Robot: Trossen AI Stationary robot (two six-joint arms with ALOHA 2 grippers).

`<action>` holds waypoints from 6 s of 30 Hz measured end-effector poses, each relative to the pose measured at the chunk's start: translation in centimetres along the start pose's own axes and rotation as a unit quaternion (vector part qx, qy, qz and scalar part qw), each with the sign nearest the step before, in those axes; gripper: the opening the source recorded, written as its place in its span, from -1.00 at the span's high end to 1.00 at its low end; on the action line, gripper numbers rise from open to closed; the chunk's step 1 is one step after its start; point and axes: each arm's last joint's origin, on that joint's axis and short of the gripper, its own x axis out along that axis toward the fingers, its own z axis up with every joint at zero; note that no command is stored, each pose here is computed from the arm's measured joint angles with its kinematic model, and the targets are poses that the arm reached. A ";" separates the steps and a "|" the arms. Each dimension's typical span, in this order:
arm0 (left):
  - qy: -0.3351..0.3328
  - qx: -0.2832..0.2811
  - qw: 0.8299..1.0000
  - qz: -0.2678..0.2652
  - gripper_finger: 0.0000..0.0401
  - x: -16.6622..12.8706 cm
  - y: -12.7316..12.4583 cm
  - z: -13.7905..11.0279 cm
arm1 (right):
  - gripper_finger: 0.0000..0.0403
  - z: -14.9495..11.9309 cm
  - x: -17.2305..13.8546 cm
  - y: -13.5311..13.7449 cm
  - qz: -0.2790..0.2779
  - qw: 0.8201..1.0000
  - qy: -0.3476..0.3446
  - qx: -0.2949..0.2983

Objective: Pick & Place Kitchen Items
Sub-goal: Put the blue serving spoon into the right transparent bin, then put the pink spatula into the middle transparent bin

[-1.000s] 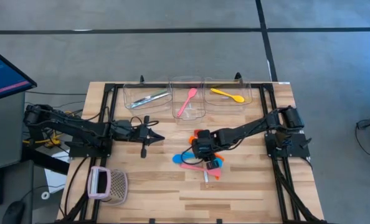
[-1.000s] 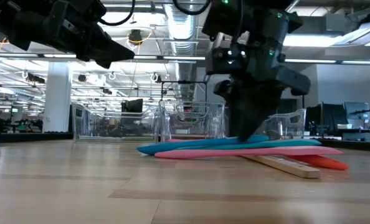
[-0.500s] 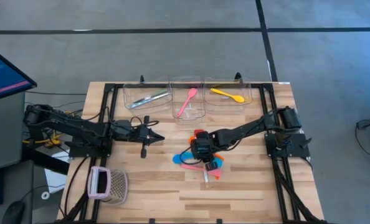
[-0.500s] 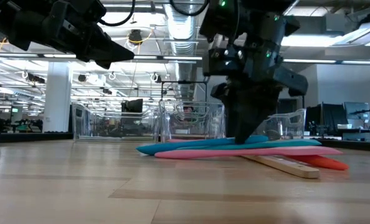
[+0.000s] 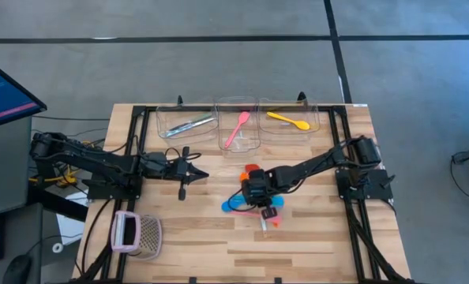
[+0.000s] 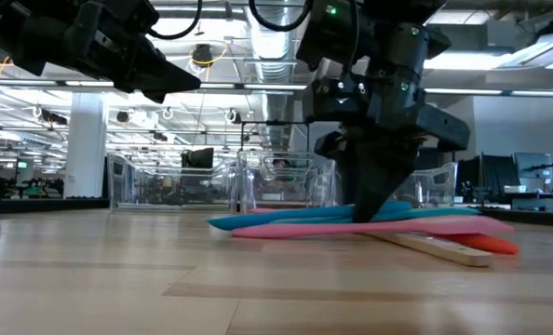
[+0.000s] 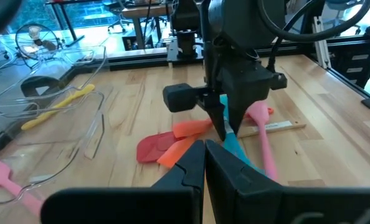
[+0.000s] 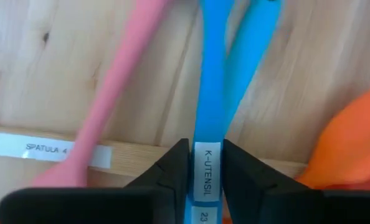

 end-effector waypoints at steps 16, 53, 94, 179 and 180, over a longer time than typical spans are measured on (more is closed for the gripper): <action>0.000 0.000 1.000 -0.001 0.99 0.0 0.0 0.0 | 0.64 0.0 -0.6 -0.1 -0.008 1.000 -0.007 0.000; 0.001 0.000 1.000 0.001 0.99 0.0 0.0 0.0 | 0.71 3.1 -5.5 -1.1 -0.032 0.999 0.024 -0.009; 0.001 0.000 1.000 -0.002 0.99 0.0 0.0 0.0 | 0.72 -11.0 -25.1 -14.8 -0.270 0.916 -0.022 0.297; 0.001 0.001 1.000 -0.002 0.99 0.0 0.0 0.0 | 0.40 -9.1 -18.3 -11.6 -0.150 0.948 -0.019 0.281; 0.001 0.001 1.000 -0.003 0.99 0.0 0.0 0.0 | 0.41 -8.7 -18.2 -10.9 -0.145 0.950 -0.023 0.274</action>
